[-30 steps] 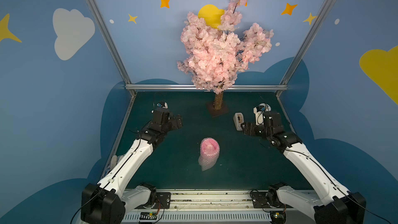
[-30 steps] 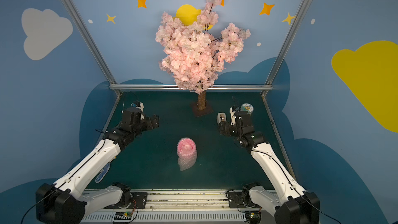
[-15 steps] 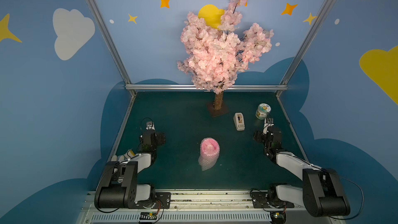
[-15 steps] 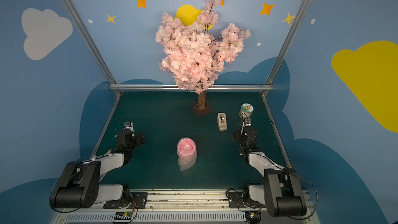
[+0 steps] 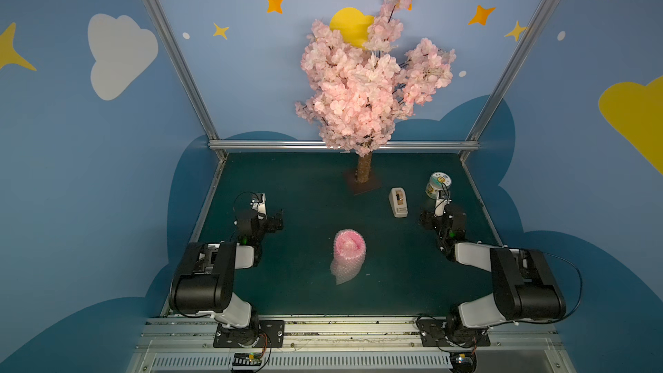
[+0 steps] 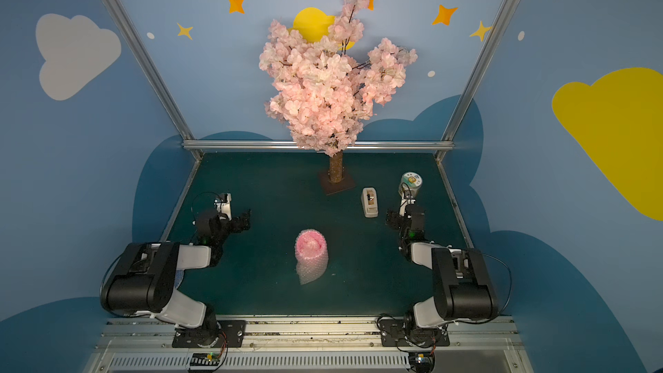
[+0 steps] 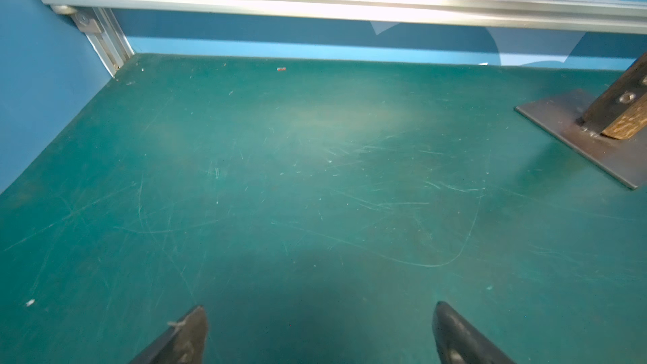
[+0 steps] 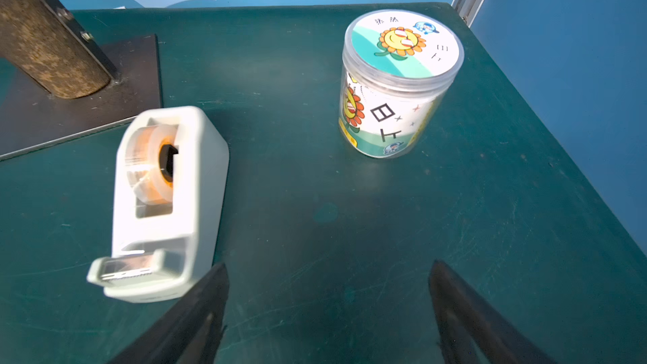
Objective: Wrap wine glasses in bubble wrap
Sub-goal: Reset both arms
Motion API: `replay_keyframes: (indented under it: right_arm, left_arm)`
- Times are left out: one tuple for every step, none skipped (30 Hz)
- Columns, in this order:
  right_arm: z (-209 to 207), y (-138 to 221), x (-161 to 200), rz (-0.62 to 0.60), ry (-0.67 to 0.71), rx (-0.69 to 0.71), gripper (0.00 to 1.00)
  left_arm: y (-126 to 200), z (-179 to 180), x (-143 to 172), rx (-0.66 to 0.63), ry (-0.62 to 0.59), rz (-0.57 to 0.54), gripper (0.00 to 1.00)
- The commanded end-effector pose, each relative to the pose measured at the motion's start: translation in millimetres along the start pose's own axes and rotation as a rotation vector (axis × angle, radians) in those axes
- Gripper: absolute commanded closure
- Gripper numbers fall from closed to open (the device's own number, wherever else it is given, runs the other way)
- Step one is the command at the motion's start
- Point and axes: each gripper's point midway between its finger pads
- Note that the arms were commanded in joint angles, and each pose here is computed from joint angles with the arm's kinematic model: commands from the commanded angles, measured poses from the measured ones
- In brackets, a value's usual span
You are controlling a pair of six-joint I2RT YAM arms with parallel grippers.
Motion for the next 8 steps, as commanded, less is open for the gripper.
replay_keyframes:
  right_arm:
    - [0.7,1.1,-1.1,0.007,0.008,-0.014,0.11]
    - [1.1,1.2,-0.8,0.008,0.007,-0.015,0.11]
    - [0.8,1.0,-0.9,0.008,0.007,-0.015,0.11]
    - [1.0,1.2,-0.4,0.009,0.007,-0.015,0.11]
    - [0.8,1.2,-0.6,0.008,0.007,-0.014,0.11]
    - [0.5,1.1,-1.3,0.007,0.006,-0.014,0.11]
    - [0.8,1.1,-1.2,0.007,0.007,-0.014,0.11]
    - [0.6,1.0,-0.4,0.008,0.007,-0.014,0.11]
  left_arm:
    - [0.1,-5.8,-5.2,0.021,-0.019,-0.002,0.0]
    - [0.1,-5.4,-5.1,0.02,-0.019,-0.001,0.0]
    - [-1.1,-5.2,-4.3,0.019,-0.018,0.002,0.0]
    - [-1.7,-5.0,-4.7,0.017,-0.018,0.004,0.0]
    - [-2.4,-5.1,-4.3,0.015,-0.017,0.011,0.0]
    - [-1.4,-5.2,-4.9,0.017,-0.017,0.006,0.0]
    - [-1.0,-5.3,-4.6,0.018,-0.019,0.005,0.0]
    - [-0.1,-5.3,-5.4,0.018,-0.019,0.0,0.0]
Point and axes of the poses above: each gripper's point midway between its finger pads, its own y axis back along the fingers, its own z axis along the line the jaws close on, x = y × z, and after that the axes turned 12 degrees about y, right-handed
